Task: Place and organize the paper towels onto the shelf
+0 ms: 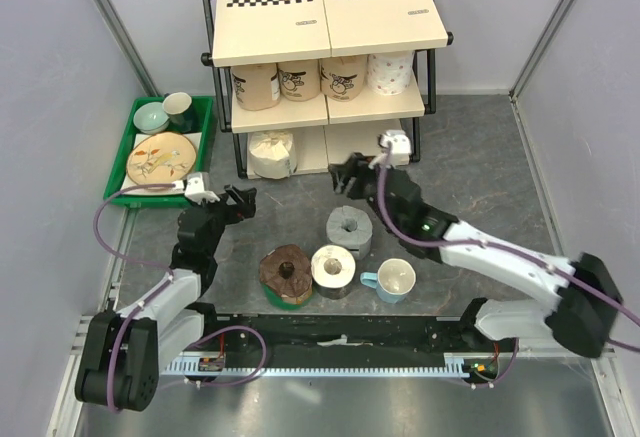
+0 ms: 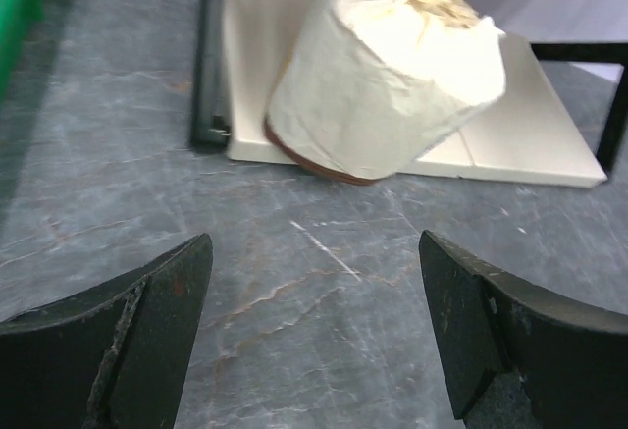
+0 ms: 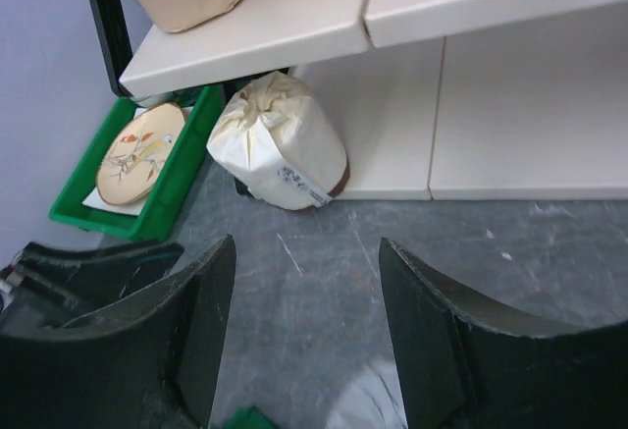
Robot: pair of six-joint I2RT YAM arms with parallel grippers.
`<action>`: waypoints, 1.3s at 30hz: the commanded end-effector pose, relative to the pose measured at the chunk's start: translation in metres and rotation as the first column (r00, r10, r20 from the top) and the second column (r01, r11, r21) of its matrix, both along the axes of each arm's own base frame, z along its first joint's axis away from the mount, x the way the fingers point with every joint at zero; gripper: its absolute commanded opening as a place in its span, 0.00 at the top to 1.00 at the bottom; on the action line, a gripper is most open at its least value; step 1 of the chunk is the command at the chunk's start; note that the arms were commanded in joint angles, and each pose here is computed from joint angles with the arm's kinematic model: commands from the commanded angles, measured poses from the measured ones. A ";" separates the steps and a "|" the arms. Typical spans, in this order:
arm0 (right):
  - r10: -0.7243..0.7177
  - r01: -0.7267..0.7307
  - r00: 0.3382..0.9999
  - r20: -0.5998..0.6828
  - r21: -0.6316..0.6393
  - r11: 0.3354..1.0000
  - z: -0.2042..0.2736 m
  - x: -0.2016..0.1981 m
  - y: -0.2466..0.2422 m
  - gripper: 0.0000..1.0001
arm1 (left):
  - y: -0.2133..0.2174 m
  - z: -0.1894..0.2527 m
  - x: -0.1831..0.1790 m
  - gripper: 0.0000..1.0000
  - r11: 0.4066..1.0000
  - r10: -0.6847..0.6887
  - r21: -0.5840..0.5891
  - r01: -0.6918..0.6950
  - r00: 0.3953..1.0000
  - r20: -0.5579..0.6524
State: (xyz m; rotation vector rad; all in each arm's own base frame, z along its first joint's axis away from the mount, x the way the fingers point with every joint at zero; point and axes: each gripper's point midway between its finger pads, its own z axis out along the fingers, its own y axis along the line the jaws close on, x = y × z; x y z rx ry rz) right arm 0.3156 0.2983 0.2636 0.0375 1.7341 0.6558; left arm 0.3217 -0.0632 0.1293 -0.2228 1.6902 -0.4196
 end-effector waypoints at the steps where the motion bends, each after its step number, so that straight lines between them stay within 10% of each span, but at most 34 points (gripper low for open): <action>1: -0.036 0.041 0.998 -0.057 0.092 0.995 -0.001 -0.042 -0.045 0.32 | -0.024 0.038 0.011 0.08 0.993 -0.119 -0.016 0.121 0.989 0.083; 11: -0.077 0.086 0.992 -0.099 0.093 0.992 -0.001 -0.090 -0.114 0.33 | -0.091 0.035 0.016 0.09 0.966 -0.251 0.072 0.248 0.967 0.034; 39: -0.111 0.124 0.989 -0.101 0.130 0.984 -0.008 -0.100 -0.134 0.32 | -0.093 0.010 0.076 0.11 0.968 0.040 0.250 -0.027 0.998 -0.046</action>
